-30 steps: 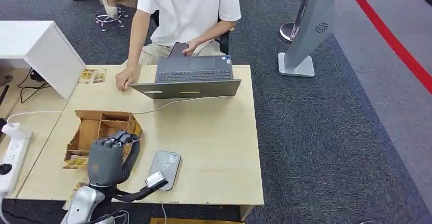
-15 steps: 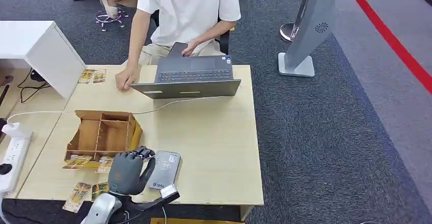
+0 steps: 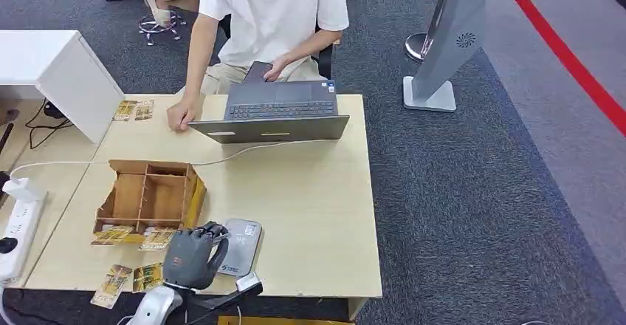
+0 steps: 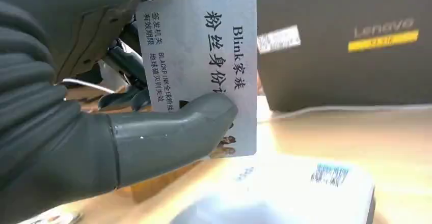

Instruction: Pass the card to the sensor for recognition and then transmit it.

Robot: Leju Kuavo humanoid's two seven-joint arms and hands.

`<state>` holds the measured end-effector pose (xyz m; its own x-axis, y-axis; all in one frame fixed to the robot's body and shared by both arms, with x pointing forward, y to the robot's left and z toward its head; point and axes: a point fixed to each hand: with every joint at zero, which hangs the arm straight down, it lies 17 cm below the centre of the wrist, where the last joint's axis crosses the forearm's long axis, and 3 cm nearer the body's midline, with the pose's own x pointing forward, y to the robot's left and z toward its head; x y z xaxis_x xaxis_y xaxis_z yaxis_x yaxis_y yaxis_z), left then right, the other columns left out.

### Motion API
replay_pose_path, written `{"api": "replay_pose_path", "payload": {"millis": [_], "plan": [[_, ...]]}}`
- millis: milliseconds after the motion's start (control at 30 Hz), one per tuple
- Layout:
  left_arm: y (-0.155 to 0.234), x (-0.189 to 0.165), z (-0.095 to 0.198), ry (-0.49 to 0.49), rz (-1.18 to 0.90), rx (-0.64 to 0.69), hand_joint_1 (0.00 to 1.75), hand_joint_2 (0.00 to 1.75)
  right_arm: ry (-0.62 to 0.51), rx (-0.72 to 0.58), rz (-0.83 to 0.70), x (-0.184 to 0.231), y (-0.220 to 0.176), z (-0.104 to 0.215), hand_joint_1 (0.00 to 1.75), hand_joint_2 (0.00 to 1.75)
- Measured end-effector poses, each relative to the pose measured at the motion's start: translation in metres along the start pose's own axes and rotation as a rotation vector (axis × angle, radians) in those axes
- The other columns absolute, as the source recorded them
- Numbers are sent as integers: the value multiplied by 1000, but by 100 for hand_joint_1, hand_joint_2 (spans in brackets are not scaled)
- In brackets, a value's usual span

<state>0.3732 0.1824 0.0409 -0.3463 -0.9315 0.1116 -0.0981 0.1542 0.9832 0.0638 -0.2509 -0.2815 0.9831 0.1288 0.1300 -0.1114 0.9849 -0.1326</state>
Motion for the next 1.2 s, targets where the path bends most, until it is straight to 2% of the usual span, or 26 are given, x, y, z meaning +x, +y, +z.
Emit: {"api": "replay_pose_path", "payload": {"millis": [333, 500, 667, 833, 933, 1067, 1200], "plan": [[-33, 1, 8, 9, 2, -85, 175, 175, -3, 5, 13, 1, 2, 0, 0, 175], [-14, 0, 1, 10, 4, 8, 175, 175, -3, 4, 21, 1, 2, 0, 0, 175], [54, -4, -20, -25, -14, 191, 175, 175, -4, 3, 29, 0, 2, 0, 0, 175], [148, -21, -51, -53, -91, 403, 175, 175, -11, 3, 43, 1, 2, 0, 0, 175], [190, -31, -66, -59, -151, 486, 175, 175, -18, 5, 58, 2, 2, 0, 0, 175], [252, -75, -105, 3, -255, 536, 175, 175, -30, 7, 81, 5, 3, 0, 0, 175], [309, -145, -147, 112, -370, 553, 175, 175, -35, 16, 117, 6, 5, 1, 0, 175]]}}
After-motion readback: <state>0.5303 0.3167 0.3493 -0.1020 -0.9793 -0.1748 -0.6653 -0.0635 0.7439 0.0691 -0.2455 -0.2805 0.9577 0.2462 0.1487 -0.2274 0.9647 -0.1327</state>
